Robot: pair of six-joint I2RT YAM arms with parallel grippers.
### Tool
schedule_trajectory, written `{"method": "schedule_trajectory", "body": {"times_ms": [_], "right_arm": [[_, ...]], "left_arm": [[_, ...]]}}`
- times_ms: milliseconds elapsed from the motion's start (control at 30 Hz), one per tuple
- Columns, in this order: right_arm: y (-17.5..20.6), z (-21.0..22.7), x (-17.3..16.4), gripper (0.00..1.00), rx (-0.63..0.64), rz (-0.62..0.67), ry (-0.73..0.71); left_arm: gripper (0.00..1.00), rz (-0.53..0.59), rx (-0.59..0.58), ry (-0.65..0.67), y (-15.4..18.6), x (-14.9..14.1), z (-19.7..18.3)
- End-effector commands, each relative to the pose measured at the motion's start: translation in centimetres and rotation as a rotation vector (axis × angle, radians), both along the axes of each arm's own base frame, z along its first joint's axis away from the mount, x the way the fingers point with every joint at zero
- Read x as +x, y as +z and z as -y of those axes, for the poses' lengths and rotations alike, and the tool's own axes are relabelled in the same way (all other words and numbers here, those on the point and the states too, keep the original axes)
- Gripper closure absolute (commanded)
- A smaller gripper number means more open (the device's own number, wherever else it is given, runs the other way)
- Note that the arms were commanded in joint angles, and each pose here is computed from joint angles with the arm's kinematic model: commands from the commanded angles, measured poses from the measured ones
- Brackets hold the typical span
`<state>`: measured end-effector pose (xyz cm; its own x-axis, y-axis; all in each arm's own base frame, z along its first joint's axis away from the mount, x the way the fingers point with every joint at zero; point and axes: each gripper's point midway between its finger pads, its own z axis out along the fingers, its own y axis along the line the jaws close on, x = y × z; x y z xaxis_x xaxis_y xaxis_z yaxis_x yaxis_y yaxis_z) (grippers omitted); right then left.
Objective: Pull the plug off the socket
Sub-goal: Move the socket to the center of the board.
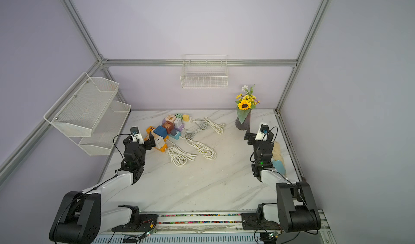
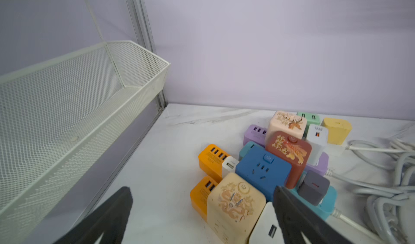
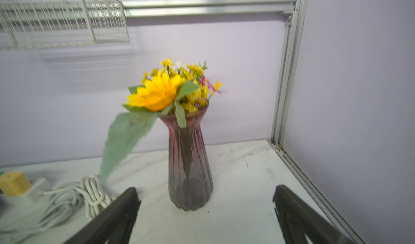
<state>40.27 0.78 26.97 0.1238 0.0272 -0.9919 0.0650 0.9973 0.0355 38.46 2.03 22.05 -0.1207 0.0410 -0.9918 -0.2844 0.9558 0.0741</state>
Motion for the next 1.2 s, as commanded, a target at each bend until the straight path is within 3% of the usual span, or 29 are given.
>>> {"method": "schedule_trajectory", "body": {"times_ms": [0,33,100,167,200,233,333,467,633,700,933,1167], "right_arm": [[9.1,-4.6,-0.3,0.03,-0.07,0.092,0.087],[11.5,-6.6,-0.6,0.03,-0.078,0.117,0.137],[12.5,-8.9,0.0,0.03,0.094,0.025,0.259],[7.6,-8.0,1.1,0.03,0.409,-0.233,0.181],[5.9,-8.0,1.3,0.03,0.474,-0.294,0.179],[5.1,-9.7,1.4,0.03,0.445,-0.333,0.282],[2.9,-13.4,1.8,0.21,0.367,-0.477,0.347],[1.0,-20.5,0.4,0.23,0.18,-0.54,0.477],[-3.9,-29.7,-1.6,0.23,0.03,-0.669,0.656],[-5.2,-33.1,-2.3,0.28,-0.001,-0.694,0.724],[-9.8,-43.3,-4.0,0.31,-0.154,-0.755,0.873],[-13.2,-46.9,-3.8,0.32,-0.234,-0.803,0.855]], "left_arm": [[0.0,0.028,0.011,0.015,4.4,0.1,1.2],[0.0,0.039,0.032,-0.008,6.3,0.3,2.3],[0.0,0.045,0.008,-0.011,9.1,0.5,3.8],[0.0,-0.164,-0.168,-0.061,8.5,0.2,5.2],[0.0,-0.229,-0.249,-0.021,7.9,-0.2,4.9],[0.0,-0.25,-0.347,0.063,6.8,-0.5,4.0],[0.0,-0.365,-0.625,0.002,3.3,0.4,4.5],[0.0,-0.521,-0.658,0.082,0.3,-1.3,4.3],[0.0,-0.682,-0.677,0.139,-2.2,-4.6,4.2],[0.0,-0.72,-0.683,0.141,-2.6,-5.8,4.3],[0.01,-0.713,-0.73,0.138,-2.8,-9.4,4.2],[0.01,-0.693,-0.781,0.137,-2.9,-12.2,4.2]]}}
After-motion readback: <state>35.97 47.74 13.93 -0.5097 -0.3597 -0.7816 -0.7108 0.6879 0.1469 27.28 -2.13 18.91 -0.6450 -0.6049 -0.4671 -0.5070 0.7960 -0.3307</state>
